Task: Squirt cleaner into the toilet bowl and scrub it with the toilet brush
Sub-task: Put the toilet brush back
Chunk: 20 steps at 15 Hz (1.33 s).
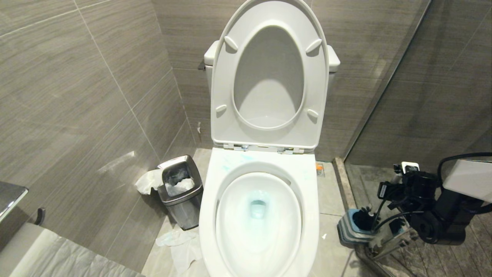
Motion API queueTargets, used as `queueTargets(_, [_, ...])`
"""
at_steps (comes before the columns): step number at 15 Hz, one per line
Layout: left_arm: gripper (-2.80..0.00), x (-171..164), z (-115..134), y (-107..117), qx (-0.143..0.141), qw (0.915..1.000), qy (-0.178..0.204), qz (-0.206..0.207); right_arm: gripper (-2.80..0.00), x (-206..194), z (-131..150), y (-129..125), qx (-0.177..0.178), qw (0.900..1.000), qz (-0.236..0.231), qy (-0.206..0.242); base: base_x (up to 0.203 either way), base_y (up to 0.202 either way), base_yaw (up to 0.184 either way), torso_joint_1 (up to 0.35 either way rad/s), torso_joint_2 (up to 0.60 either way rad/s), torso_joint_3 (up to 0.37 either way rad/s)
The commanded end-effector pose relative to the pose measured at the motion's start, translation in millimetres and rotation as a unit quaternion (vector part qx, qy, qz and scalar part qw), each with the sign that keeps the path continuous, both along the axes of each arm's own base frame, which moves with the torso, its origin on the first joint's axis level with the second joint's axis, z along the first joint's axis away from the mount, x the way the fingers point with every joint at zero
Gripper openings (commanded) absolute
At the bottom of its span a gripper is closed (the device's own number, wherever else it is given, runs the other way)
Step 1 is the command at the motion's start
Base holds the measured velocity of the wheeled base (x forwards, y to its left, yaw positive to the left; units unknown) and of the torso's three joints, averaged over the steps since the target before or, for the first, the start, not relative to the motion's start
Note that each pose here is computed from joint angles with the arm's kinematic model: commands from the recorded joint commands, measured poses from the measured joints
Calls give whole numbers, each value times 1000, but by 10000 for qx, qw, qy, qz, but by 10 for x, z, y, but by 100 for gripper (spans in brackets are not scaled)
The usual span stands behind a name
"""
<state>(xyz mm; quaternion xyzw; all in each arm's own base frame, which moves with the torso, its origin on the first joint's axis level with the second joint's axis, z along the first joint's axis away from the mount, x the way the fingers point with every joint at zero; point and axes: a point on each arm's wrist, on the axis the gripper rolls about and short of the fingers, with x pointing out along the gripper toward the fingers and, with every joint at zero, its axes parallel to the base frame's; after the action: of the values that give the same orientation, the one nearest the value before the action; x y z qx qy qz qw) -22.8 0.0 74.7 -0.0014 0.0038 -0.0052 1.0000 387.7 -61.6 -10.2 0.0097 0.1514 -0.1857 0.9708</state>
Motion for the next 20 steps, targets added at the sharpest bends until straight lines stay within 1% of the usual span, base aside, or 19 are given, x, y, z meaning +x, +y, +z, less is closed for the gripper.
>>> queueTargets(1, [-280,2,-4,0,-1,10000,15,-2,-280,16,-94,53,11,9999,60,79,0,0,0,0,0,0])
queueTargets(4, [-280,2,-4,0,-1,10000,15,-2,-280,23,-226,78,28,9997,89,221,0,0,0,0,0,0])
queueTargets(11, [-280,2,-4,0,-1,10000,15,-2,-280,100,-361,74,37,9997,91,245,0,0,0,0,0,0])
queueTargets(16, [-280,2,-4,0,-1,10000,15,-2,-280,104,-358,61,41,9997,66,235,0,0,0,0,0,0])
queueTargets(17, [-280,2,-4,0,-1,10000,15,-2,0,105,-357,60,34,9997,68,235,0,0,0,0,0,0])
queueTargets(20, [-280,2,-4,0,-1,10000,15,-2,0,106,-357,65,22,9997,75,239,0,0,0,0,0,0])
